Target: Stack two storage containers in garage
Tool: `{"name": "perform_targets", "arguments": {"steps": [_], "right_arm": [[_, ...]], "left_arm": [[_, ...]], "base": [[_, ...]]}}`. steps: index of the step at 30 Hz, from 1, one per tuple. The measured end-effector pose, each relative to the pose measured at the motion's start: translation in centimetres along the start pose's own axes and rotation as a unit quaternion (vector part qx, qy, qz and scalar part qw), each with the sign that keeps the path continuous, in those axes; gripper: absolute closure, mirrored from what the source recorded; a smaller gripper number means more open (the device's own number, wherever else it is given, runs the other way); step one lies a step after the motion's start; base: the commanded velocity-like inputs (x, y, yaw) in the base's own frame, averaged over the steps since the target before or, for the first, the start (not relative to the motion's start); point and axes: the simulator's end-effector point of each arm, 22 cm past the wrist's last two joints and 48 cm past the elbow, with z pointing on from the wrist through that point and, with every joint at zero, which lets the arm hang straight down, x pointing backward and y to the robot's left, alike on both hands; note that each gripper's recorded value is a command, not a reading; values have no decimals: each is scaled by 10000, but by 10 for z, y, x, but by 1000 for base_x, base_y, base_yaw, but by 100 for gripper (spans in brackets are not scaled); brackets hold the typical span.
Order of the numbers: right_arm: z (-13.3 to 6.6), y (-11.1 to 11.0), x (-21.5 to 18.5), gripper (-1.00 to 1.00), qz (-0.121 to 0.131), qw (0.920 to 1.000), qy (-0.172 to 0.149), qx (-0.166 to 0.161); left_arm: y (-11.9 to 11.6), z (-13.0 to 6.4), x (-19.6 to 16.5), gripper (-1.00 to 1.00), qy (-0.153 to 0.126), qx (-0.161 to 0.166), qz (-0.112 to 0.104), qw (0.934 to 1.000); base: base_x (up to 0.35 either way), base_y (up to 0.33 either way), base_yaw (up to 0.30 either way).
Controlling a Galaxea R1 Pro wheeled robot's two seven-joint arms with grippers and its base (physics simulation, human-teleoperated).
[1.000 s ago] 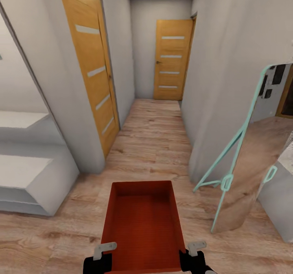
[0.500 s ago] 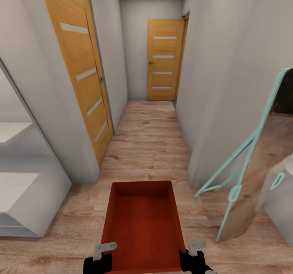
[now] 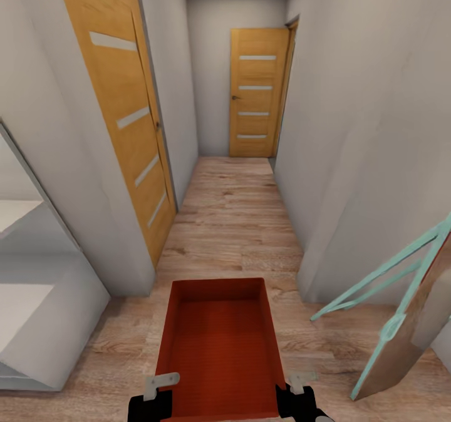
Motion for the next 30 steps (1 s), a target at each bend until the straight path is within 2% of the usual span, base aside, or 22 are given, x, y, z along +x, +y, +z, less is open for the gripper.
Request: {"name": "perform_targets", "arguments": {"steps": [16, 26, 30], "right_arm": [[0, 0, 1, 100, -4, 10000, 5, 3], [0, 0, 1, 100, -7, 10000, 15, 1], [0, 0, 0, 100, -7, 10000, 6, 3]], "left_arm": [[0, 0, 1, 100, 8, -4, -2, 10000], [0, 0, 2, 100, 18, -6, -3, 10000], [0, 0, 1, 100, 9, -6, -3, 10000]], "base": [[323, 20, -42], [325, 0, 239], [326, 0, 81]]}}
